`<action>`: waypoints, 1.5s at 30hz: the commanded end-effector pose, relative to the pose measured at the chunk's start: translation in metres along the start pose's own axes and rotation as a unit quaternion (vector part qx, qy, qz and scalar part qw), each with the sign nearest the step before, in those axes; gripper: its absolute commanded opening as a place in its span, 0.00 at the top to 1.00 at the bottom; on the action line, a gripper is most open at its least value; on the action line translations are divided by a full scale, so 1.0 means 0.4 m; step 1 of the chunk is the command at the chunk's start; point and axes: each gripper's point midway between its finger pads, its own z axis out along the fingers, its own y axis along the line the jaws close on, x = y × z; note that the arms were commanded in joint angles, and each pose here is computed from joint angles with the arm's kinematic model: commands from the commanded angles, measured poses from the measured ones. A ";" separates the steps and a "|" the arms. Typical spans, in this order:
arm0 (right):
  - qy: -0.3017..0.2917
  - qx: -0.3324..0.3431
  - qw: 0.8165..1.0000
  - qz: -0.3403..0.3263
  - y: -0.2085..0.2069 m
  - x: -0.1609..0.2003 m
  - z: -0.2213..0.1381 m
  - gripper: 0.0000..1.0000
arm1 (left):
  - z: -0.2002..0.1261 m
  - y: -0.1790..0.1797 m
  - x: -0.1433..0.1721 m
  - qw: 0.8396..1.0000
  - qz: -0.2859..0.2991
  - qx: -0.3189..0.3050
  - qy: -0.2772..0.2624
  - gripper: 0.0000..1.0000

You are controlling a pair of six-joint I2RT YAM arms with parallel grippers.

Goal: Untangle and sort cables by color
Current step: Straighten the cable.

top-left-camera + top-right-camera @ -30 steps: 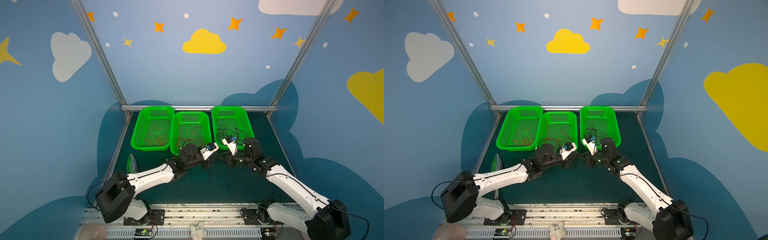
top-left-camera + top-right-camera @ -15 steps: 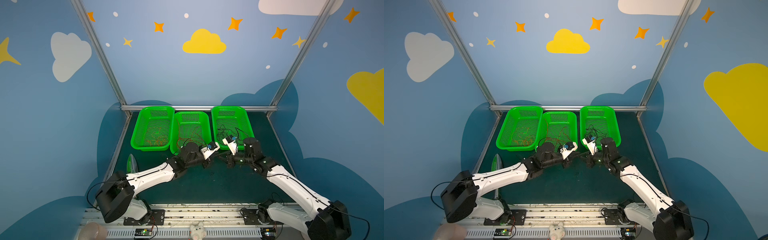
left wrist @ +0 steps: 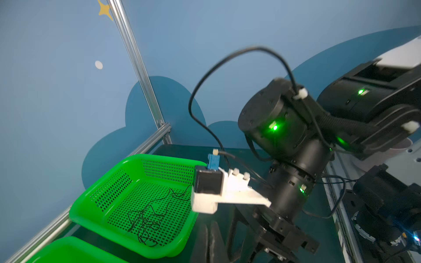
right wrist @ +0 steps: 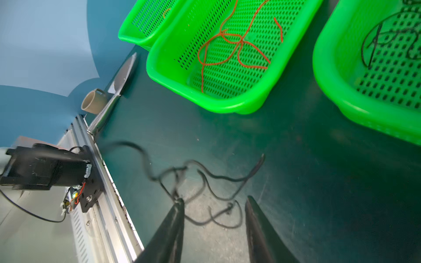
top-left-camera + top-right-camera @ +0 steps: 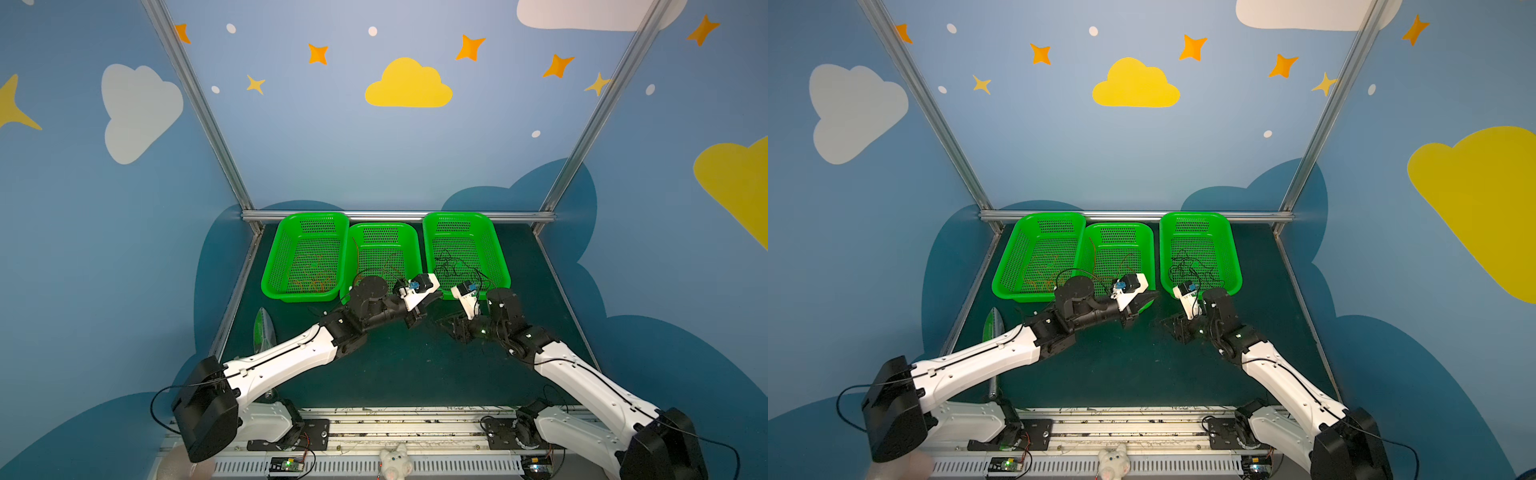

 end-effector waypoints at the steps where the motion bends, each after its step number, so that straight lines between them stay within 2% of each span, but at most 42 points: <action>1: -0.027 0.003 1.000 -0.001 0.002 -0.035 -0.008 0.59 | -0.007 -0.005 -0.041 1.000 0.019 0.005 -0.015 0.97; 5: -0.029 0.005 1.000 -0.001 -0.001 -0.030 -0.010 0.54 | -0.009 0.008 -0.065 0.999 0.036 -0.006 -0.024 0.97; 9: -0.023 0.004 0.999 0.021 -0.013 -0.008 0.009 0.51 | -0.006 0.014 -0.122 0.998 0.058 -0.003 -0.040 0.97; 15: 0.008 -0.019 0.998 0.057 -0.009 0.022 0.038 0.48 | -0.005 0.024 -0.180 0.995 0.079 -0.007 -0.061 0.97; 21: 0.012 -0.052 0.997 0.058 0.018 -0.005 0.050 0.47 | 0.008 0.018 -0.220 0.993 0.091 0.010 -0.078 0.97; 28: -0.014 -0.073 0.996 0.040 0.049 -0.032 0.023 0.50 | 0.020 0.029 -0.244 0.991 0.107 0.009 -0.084 0.97; 34: -0.055 -0.117 0.992 0.005 0.099 -0.046 -0.018 0.49 | 0.021 0.037 -0.259 0.990 0.110 0.013 -0.090 0.97; 39: -0.056 -0.105 0.993 0.003 0.092 -0.048 -0.020 0.49 | 0.023 0.035 -0.270 0.989 0.112 0.018 -0.094 0.97; 45: -0.047 -0.127 0.991 -0.001 0.108 -0.052 -0.014 0.60 | 0.021 0.040 -0.288 0.988 0.117 0.015 -0.100 0.97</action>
